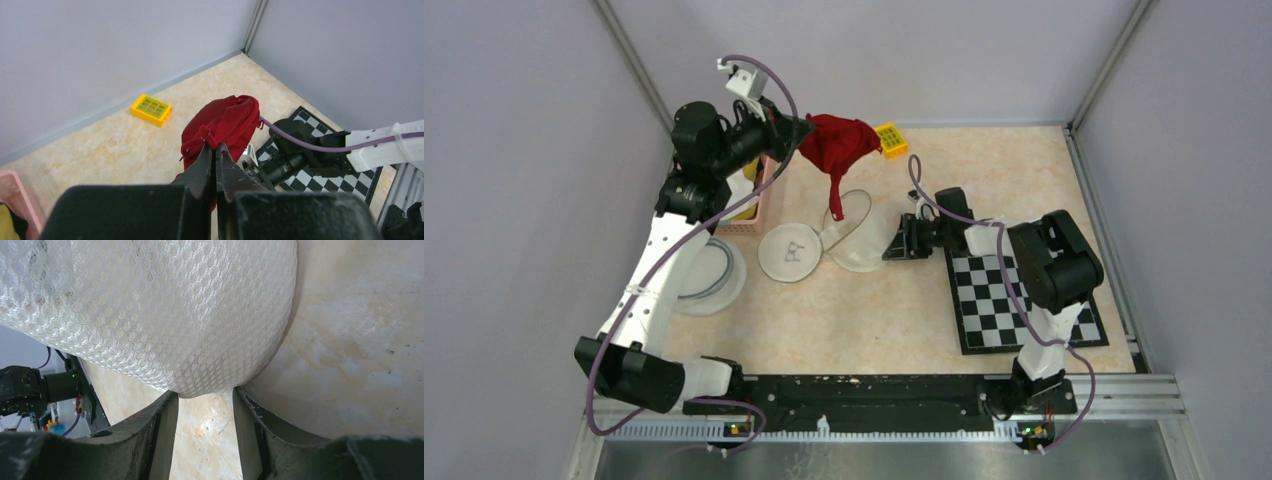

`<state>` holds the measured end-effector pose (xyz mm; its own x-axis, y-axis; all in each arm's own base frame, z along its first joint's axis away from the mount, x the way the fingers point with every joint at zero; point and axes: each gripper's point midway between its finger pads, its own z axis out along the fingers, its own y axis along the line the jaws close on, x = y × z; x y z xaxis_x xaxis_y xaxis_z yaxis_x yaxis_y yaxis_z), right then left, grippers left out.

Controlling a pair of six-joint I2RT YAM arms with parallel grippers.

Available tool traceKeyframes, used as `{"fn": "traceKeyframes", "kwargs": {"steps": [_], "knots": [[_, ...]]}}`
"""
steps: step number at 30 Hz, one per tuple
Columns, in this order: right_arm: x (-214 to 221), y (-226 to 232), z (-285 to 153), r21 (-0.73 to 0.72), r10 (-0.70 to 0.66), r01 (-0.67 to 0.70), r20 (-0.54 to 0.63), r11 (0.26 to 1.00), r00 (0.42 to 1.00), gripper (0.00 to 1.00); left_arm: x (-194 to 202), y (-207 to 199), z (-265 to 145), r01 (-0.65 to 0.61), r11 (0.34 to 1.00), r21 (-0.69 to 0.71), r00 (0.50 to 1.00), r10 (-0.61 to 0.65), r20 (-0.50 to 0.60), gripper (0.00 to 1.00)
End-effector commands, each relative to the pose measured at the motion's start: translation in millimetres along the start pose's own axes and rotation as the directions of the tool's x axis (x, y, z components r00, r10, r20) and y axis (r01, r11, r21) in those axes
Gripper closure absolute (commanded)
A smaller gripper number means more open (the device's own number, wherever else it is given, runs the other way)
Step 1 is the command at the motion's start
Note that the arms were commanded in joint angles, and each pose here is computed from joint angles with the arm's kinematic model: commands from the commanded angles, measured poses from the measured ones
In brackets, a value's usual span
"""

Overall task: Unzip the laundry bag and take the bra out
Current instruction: Pick up the bra from the laundry bag.

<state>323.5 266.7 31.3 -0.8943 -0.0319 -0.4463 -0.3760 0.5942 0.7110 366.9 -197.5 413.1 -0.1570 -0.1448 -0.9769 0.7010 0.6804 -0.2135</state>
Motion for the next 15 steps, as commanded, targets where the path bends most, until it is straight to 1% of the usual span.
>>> {"fn": "traceKeyframes", "kwargs": {"steps": [1, 5, 9, 12, 15], "knots": [[7, -25, -4, 0.13, -0.017, 0.018, -0.009, 0.991, 1.0, 0.54, -64, -25, -8, -0.082, 0.994, 0.071, 0.987, 0.071, 0.146, 1.0], [5, -20, -6, 0.113, -0.024, 0.024, -0.007, 0.993, 1.0, 0.54, -85, -33, -14, -0.113, 0.991, 0.078, 0.977, 0.096, 0.188, 1.0], [-11, 2, -14, 0.068, -0.067, 0.066, 0.008, 0.996, 0.998, 0.54, -89, -40, -19, -0.109, 0.99, 0.092, 0.977, 0.089, 0.196, 1.0], [-33, 32, -32, 0.029, -0.133, 0.132, 0.048, 0.991, 0.99, 0.54, -89, -43, -22, -0.096, 0.99, 0.101, 0.978, 0.075, 0.197, 1.0], [-51, 67, -56, -0.011, -0.211, 0.212, 0.095, 0.977, 0.973, 0.51, -87, -46, -24, -0.081, 0.99, 0.114, 0.98, 0.058, 0.191, 1.0]]}}
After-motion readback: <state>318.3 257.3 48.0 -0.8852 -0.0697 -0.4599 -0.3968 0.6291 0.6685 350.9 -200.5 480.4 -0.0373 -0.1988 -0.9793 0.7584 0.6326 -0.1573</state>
